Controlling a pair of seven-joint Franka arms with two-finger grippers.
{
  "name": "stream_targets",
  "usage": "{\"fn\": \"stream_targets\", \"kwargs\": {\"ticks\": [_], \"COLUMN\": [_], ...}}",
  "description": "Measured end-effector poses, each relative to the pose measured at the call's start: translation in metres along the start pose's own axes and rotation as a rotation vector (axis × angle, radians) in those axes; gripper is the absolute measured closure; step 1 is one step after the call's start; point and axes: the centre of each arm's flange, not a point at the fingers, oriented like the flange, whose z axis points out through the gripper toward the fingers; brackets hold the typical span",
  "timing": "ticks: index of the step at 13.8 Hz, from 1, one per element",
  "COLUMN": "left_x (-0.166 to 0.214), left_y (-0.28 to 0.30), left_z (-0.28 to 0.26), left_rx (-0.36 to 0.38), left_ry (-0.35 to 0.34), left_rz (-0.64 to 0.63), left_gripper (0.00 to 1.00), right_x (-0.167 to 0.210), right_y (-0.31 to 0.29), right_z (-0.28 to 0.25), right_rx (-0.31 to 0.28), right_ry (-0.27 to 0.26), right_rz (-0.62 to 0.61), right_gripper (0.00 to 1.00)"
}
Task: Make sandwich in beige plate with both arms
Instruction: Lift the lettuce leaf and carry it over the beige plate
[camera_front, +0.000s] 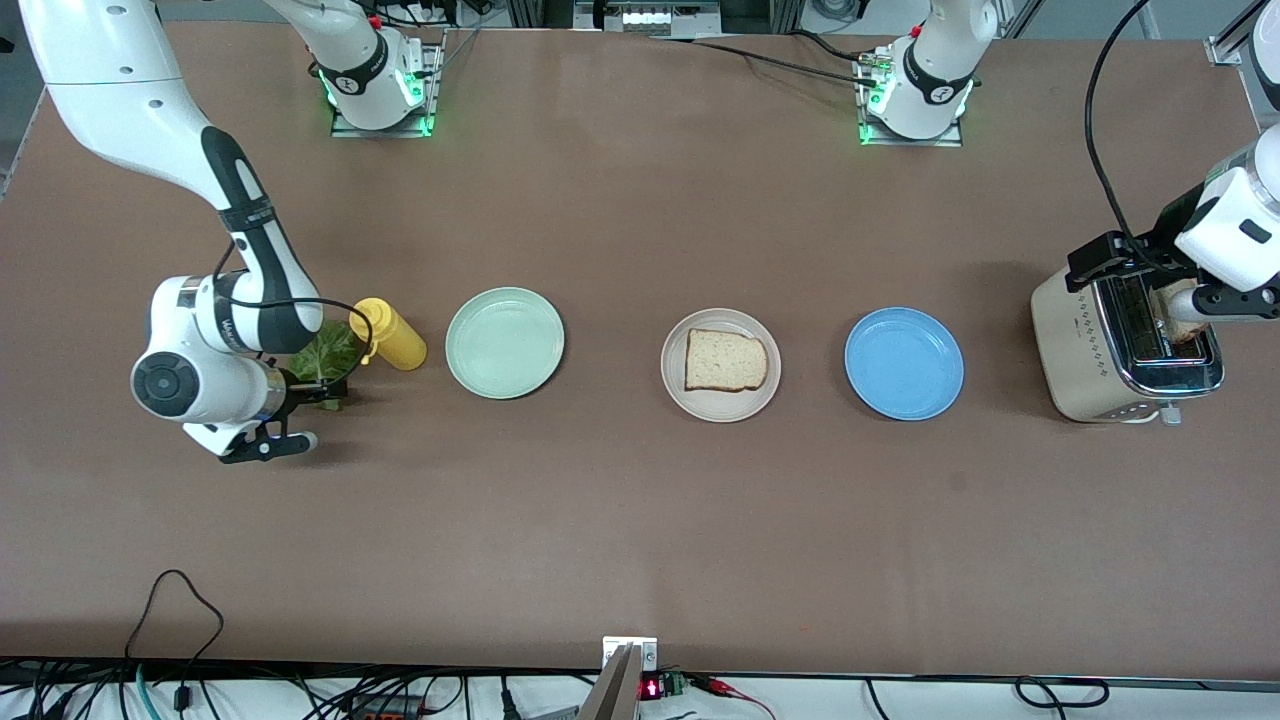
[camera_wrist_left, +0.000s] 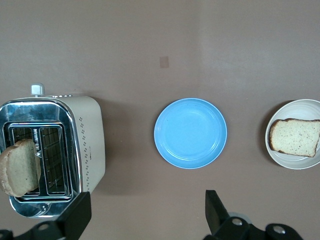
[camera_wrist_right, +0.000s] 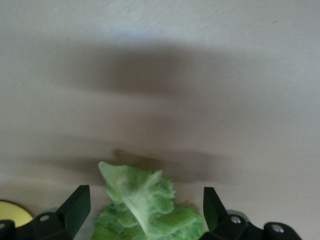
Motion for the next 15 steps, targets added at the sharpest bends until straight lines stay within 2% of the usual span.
{"fn": "stream_targets", "kwargs": {"ticks": [3,5,6,11,12,15], "left_x": [0.000,0.000,0.000,0.000,0.000,0.000], "left_y": [0.000,0.000,0.000,0.000,0.000,0.000], "left_z": [0.000,0.000,0.000,0.000,0.000,0.000], "left_rx": [0.000,0.000,0.000,0.000,0.000,0.000], "left_ry": [0.000,0.000,0.000,0.000,0.000,0.000], "left_rz": [0.000,0.000,0.000,0.000,0.000,0.000], "left_gripper": [0.00,0.00,0.00,0.00,0.00,0.00], "right_x": [-0.003,-0.003,-0.003,-0.003,-0.002,-0.002], "right_y": [-0.013,-0.014,-0.013,-0.013,-0.013,-0.011], "right_z": [0.008,0.008,0.008,0.007,0.006,-0.003], "right_rx": [-0.035,-0.038,-0.039,-0.039,-0.040,-0.042], "right_ry": [-0.021,-0.022,-0.022,-0.020,-0.018,-0.006], "right_rz": [-0.053,-0.087,-0.098,-0.104,-0.104,-0.104], "right_gripper": [0.00,0.20,0.33,0.87,0.95,0.96]}}
